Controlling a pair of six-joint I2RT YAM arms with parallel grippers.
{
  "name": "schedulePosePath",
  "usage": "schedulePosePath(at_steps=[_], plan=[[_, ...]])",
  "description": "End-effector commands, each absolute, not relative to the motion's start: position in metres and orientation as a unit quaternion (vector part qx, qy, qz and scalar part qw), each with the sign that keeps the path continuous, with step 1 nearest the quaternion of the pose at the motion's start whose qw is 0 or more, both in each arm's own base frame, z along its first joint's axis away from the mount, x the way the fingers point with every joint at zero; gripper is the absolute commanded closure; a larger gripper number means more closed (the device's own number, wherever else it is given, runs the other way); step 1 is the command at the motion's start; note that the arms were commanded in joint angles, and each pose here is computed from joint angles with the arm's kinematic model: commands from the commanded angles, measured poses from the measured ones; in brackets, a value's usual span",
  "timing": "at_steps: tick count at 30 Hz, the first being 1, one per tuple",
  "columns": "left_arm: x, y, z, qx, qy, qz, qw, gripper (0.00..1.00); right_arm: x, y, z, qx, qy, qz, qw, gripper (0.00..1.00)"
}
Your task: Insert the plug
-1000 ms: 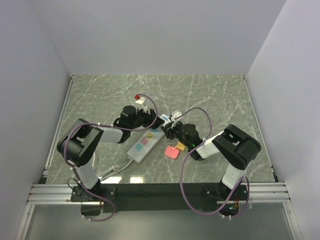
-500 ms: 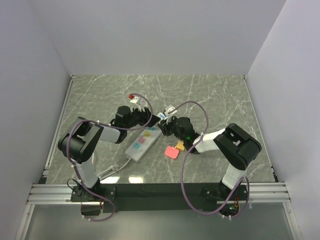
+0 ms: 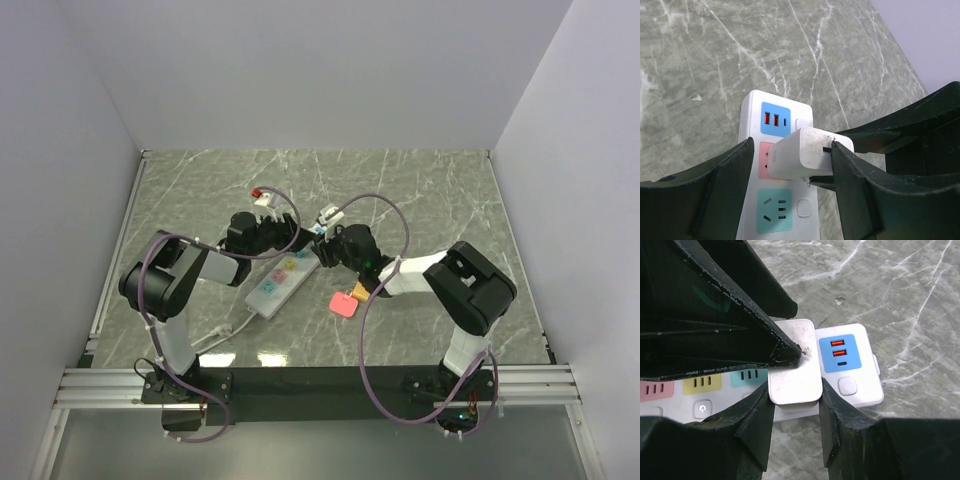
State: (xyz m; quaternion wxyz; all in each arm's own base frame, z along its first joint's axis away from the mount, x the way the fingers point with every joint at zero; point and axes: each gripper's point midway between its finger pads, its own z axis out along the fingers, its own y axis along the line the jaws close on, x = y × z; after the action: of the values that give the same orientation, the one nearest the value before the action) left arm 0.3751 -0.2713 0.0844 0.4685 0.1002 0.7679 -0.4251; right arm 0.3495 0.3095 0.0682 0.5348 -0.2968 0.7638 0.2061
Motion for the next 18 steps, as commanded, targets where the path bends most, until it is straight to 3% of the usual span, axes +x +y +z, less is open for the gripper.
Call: schedulePosePath(at_steps=[1, 12, 18], plan=[[0.327, -0.246, -0.018, 0.091, 0.868, -0.357, 0.334, 0.33, 0.352, 0.325, 0.065, -0.31, 0.767, 0.221, 0.517, 1.0], [0.328, -0.245, -0.02, 0.092, 0.868, -0.353, 0.336, 0.33, 0.359, 0.318, 0.047, -0.293, 0.791, 0.218, 0.49, 1.0], [0.351, -0.242, 0.027, 0.09, 0.846, -0.34, 0.402, 0.17, 0.37, 0.308, 0.055, -0.252, 0.8, 0.208, 0.503, 1.0]])
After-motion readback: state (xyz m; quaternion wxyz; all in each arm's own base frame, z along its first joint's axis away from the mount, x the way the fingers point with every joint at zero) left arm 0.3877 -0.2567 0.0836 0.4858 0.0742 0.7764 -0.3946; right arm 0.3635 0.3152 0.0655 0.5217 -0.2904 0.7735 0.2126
